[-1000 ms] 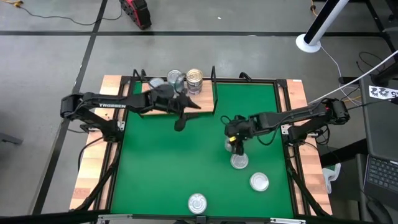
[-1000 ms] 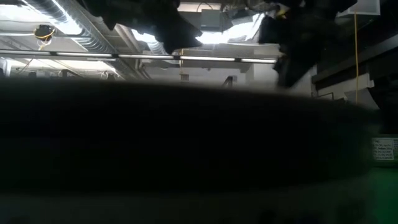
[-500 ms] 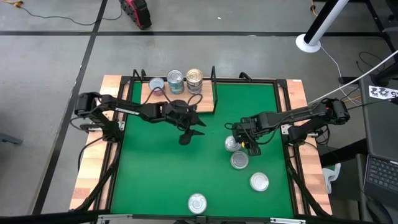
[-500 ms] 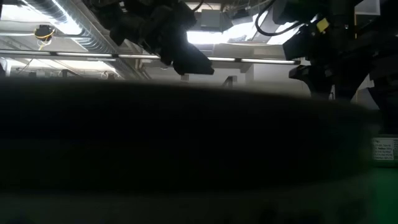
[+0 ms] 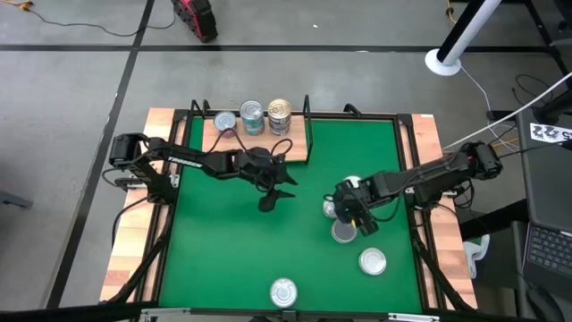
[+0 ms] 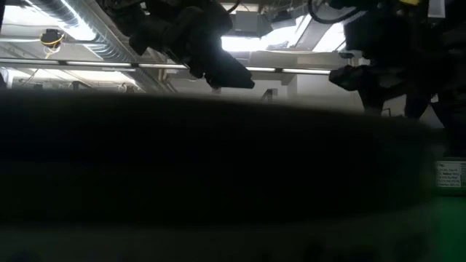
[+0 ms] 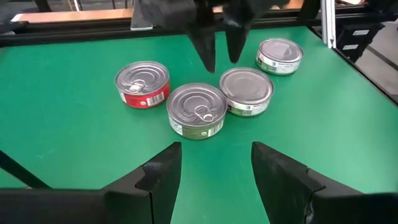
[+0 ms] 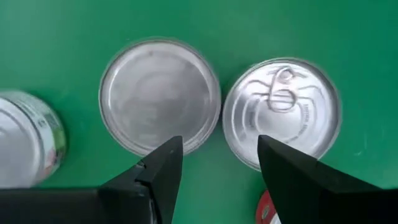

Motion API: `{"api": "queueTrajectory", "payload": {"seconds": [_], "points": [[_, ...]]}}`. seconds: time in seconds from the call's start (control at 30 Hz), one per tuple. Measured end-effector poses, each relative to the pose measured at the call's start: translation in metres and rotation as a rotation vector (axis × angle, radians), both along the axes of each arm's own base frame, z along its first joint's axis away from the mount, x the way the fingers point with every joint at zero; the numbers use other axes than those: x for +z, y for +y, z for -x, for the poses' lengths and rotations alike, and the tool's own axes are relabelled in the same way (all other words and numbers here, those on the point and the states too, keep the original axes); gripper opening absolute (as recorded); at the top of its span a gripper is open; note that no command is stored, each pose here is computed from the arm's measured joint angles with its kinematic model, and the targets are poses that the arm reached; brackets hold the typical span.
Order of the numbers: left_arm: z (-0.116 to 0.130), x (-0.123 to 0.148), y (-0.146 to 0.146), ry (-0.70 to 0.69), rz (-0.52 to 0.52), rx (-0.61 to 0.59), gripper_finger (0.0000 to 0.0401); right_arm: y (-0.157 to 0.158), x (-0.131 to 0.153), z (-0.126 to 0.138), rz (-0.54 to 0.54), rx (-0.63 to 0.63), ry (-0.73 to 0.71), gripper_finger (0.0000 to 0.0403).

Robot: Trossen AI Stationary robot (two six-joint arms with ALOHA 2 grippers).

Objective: Stack canned seafood by type on shelf
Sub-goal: Put the green tuna can on the shelf

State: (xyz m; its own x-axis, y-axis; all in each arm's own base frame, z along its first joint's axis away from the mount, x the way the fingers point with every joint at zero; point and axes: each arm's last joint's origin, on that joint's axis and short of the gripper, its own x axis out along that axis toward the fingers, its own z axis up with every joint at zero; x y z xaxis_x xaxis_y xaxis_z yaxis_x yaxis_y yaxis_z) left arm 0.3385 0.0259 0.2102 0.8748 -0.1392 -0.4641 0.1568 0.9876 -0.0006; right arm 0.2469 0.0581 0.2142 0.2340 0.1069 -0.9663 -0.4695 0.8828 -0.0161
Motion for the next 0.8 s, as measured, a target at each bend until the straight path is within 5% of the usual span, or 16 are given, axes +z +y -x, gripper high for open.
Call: {"api": "queueTrajectory", "payload": {"seconds": [0.3, 0.8], "points": [[-0.001, 0.003, 0.0, -0.03, -0.007, -0.001, 0.0189, 0.002, -0.028, 0.011, 0.188, 0.063, 0.021, 0.0209], [-0.001, 0.002, 0.0, -0.029, -0.014, -0.001, 0.0189, 0.001, -0.049, 0.013, 0.193, 0.12, -0.055, 0.0204]]}}
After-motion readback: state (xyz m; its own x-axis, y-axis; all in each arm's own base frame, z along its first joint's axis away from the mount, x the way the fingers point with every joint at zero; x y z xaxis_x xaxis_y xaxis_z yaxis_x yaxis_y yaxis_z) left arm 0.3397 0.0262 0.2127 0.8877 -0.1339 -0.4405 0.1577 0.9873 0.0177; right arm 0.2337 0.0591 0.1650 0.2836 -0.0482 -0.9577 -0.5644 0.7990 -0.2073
